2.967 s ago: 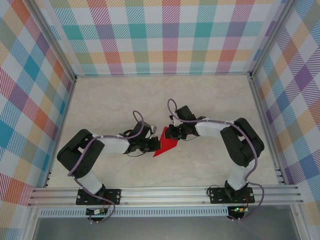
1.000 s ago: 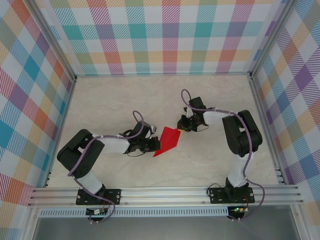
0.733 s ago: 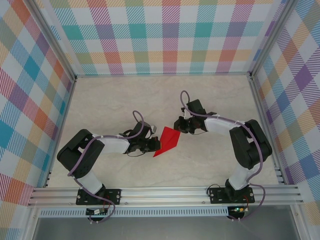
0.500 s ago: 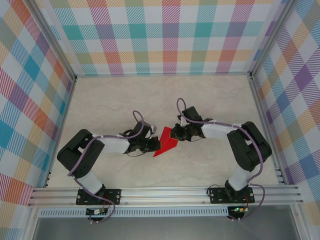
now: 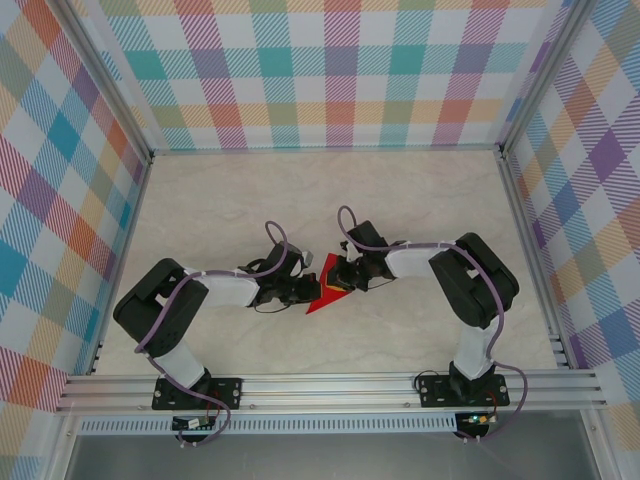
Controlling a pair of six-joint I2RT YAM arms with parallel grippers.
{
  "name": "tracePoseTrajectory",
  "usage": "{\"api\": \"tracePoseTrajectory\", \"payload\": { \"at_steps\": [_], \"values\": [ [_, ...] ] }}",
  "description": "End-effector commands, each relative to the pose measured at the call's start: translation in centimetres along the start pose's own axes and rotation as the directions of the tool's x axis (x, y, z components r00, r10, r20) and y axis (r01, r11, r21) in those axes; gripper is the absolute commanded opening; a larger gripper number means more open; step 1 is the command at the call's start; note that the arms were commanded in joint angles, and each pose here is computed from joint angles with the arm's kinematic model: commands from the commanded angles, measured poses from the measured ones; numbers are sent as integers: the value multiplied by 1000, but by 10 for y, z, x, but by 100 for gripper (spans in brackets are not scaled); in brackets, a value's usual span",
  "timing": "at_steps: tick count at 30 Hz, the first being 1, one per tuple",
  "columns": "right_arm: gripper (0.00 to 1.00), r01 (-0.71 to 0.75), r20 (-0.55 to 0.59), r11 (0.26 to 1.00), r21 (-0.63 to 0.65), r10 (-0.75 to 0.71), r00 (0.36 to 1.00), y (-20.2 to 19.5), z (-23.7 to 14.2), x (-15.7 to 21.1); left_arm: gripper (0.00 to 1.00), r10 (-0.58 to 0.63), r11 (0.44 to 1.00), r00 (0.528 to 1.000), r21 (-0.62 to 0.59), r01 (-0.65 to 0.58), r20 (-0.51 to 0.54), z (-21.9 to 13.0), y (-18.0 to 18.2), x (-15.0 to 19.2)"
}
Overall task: Fold a paper plane with a square sheet of paper (pick it up from the middle)
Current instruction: Fourth fold the wing at the center of the table.
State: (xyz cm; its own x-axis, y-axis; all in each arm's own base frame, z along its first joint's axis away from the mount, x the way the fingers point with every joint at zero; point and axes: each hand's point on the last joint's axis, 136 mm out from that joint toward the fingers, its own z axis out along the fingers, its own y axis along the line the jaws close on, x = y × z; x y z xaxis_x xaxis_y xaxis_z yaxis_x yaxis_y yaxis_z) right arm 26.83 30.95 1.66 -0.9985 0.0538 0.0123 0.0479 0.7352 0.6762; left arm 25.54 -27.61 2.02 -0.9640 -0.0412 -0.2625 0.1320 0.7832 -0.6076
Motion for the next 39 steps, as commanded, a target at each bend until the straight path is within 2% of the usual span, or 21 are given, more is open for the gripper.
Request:
{"api": "tracePoseTrajectory", "payload": {
  "at_steps": [1,3,6,10,25,35,39],
  "values": [
    [9,-77,1,985,153,78,997,-35,4,4,0,-36,996,998,-86,32,-49,-12,16,13],
    [9,-104,0,976,192,105,994,-44,4,7,2,-23,999,1000,-42,23,-16,-22,-1,2],
    [9,-139,0,964,229,143,990,-55,5,10,14,-32,999,999,9,31,37,-37,-20,-10],
    [9,-167,-2,956,239,173,985,-60,8,13,18,-54,998,997,33,52,60,-44,-28,-9],
    [9,-205,-3,941,269,214,977,-69,11,17,16,-90,996,994,4,90,-64,-2,-23,20],
    [9,-208,-8,935,289,219,976,-74,10,19,15,-92,984,995,-155,84,-42,-8,7,23],
    [9,-209,-7,931,299,221,975,-76,10,20,15,-95,980,994,-182,86,-46,-10,13,26]
  ]
}}
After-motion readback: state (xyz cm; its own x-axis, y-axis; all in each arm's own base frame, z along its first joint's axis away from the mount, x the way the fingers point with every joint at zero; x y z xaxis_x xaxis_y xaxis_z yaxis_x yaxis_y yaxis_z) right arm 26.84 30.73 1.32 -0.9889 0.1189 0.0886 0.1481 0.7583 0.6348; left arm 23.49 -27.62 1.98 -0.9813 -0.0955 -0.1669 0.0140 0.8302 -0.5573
